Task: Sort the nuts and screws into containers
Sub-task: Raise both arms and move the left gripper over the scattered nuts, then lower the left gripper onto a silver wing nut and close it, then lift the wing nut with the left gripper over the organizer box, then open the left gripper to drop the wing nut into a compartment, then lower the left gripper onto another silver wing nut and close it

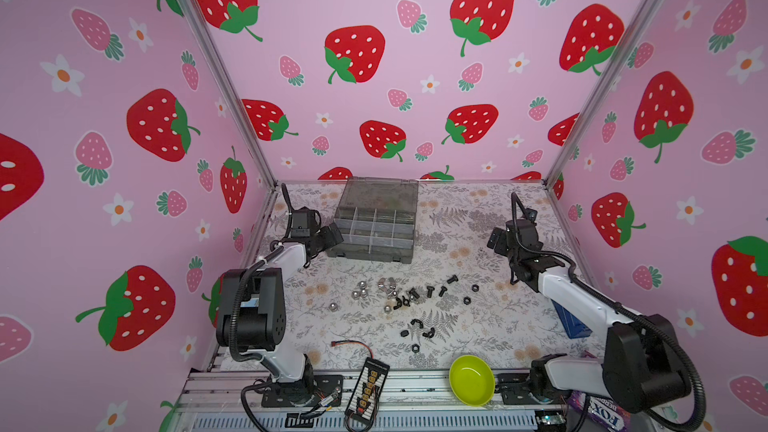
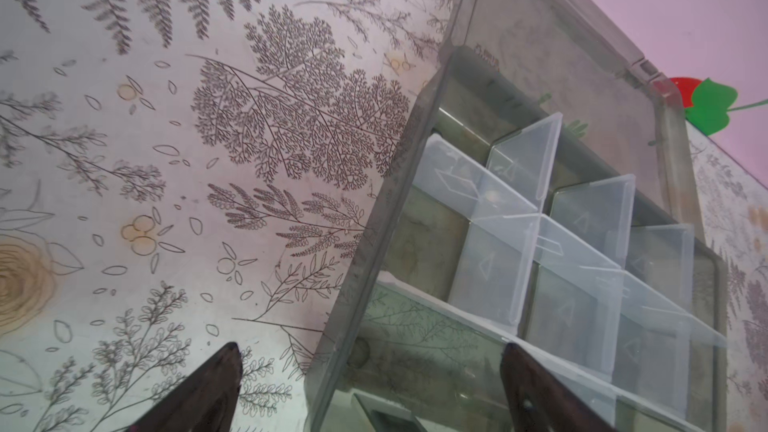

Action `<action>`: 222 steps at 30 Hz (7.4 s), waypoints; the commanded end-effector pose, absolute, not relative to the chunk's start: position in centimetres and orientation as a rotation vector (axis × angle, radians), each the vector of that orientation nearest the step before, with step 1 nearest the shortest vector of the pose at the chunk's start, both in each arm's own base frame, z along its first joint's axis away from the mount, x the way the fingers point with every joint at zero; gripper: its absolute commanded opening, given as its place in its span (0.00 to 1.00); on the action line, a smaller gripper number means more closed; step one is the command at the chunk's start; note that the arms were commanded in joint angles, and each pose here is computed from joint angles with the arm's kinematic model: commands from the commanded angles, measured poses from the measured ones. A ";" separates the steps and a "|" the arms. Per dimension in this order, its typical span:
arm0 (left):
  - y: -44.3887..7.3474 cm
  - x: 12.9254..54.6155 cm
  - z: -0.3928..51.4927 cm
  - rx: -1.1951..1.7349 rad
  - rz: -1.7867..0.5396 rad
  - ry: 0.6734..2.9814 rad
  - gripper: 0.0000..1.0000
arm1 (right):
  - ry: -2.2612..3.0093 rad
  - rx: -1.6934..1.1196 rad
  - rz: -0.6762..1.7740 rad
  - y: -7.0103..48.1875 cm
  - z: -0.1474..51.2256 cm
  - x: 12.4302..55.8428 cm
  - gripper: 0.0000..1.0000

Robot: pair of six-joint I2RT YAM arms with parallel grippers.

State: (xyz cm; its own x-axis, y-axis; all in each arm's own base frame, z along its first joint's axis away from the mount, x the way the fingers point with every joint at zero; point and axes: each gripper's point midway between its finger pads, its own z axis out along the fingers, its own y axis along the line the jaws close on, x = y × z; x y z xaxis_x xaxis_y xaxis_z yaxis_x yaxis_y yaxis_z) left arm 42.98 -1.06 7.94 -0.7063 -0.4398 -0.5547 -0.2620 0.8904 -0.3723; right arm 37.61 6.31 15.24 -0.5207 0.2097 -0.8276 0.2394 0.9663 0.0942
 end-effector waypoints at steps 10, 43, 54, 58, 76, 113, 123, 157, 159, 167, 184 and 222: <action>-5.4 42.9 8.0 -0.399 -0.485 2.415 0.98 | 2.143 0.353 -0.016 7.0 15.2 38.3 1.00; -16.7 27.9 10.3 0.073 -0.210 2.595 0.78 | 2.118 0.498 -0.127 4.5 15.3 37.1 1.00; -22.1 26.3 6.8 0.424 -0.247 2.648 0.60 | 2.108 0.519 -0.161 3.7 15.5 36.3 1.00; -23.2 25.9 6.1 0.492 -0.254 2.659 0.52 | 2.106 0.526 -0.161 3.7 15.5 36.3 1.00; -24.0 25.4 3.7 0.545 -0.243 2.717 0.29 | 2.112 0.532 -0.189 3.4 15.3 36.3 1.00; -24.6 27.7 8.9 0.452 -0.233 2.548 0.00 | 2.097 0.557 -0.159 3.6 15.2 36.4 1.00; -23.0 34.2 15.7 0.316 -0.127 2.384 0.00 | 2.108 0.526 -0.103 4.6 15.2 37.1 1.00; -13.7 41.8 8.6 0.706 -0.055 2.505 0.00 | 2.127 0.514 -0.072 5.1 14.9 37.2 1.00; -13.8 41.7 8.2 0.729 -0.066 2.511 0.00 | 2.130 0.512 -0.067 5.2 14.8 37.3 1.00; -13.7 42.0 7.0 0.826 -0.047 2.506 0.00 | 2.132 0.515 -0.056 5.3 14.8 37.2 1.00; -13.6 42.9 8.1 0.718 -0.050 2.554 0.25 | 2.126 0.517 -0.051 5.1 14.9 36.6 1.00; -19.2 27.8 4.2 0.150 -0.039 2.843 0.47 | 2.129 0.504 -0.071 5.0 14.7 36.4 1.00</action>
State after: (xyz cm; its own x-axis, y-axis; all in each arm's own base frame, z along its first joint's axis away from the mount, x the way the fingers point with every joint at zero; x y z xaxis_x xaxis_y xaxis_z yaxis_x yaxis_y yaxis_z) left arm 28.36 -20.21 5.08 -0.9386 0.1269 -0.3208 0.1521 0.9869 -0.0546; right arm 36.83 5.29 14.31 -0.5097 0.3268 -0.7959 0.3669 0.9193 0.1425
